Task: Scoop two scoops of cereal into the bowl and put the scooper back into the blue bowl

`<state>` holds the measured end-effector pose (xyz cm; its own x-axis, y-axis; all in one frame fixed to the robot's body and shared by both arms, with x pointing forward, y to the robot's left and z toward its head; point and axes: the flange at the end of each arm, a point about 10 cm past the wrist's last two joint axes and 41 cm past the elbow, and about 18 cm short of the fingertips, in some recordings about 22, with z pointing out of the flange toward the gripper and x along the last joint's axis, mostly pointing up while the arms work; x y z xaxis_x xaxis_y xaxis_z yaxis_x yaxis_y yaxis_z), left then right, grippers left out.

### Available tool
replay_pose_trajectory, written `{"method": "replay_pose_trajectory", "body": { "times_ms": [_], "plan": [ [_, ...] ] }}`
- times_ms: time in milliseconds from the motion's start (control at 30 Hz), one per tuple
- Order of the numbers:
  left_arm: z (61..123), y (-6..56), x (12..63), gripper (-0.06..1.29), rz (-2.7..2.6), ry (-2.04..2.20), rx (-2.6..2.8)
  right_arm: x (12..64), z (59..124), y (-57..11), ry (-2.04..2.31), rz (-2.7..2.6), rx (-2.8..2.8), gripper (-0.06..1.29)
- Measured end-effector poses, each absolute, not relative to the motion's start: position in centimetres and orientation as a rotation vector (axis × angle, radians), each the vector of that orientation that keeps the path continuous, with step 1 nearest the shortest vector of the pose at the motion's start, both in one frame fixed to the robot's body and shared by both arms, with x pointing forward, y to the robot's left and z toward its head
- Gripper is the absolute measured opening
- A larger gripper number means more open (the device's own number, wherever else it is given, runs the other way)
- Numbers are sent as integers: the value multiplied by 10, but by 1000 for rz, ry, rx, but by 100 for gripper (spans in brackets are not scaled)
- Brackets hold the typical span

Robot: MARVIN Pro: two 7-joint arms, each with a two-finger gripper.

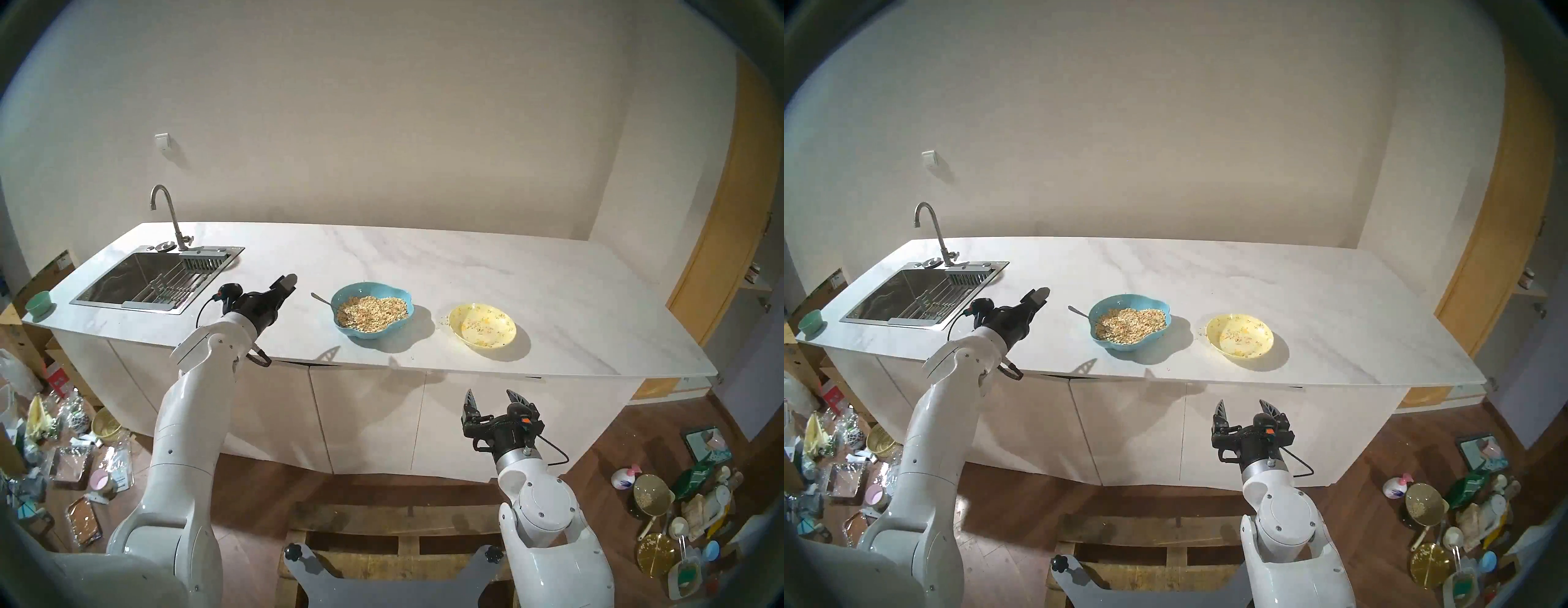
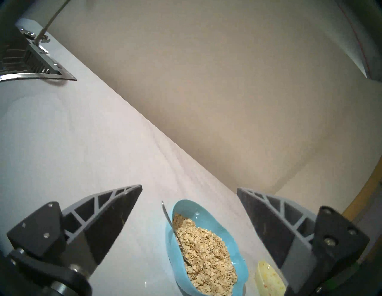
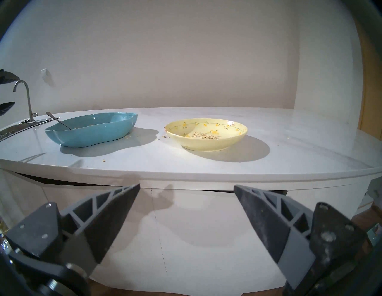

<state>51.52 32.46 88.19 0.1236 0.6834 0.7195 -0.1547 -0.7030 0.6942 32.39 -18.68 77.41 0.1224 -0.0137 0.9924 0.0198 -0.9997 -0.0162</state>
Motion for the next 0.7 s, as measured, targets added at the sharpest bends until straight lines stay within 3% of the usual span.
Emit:
{"method": "replay_pose_trajectory", "body": {
  "times_ms": [700],
  "plan": [
    [849,329,523,124,1485,648,1681,324,774,-187,-6,-2064,-2335,123]
  ]
}}
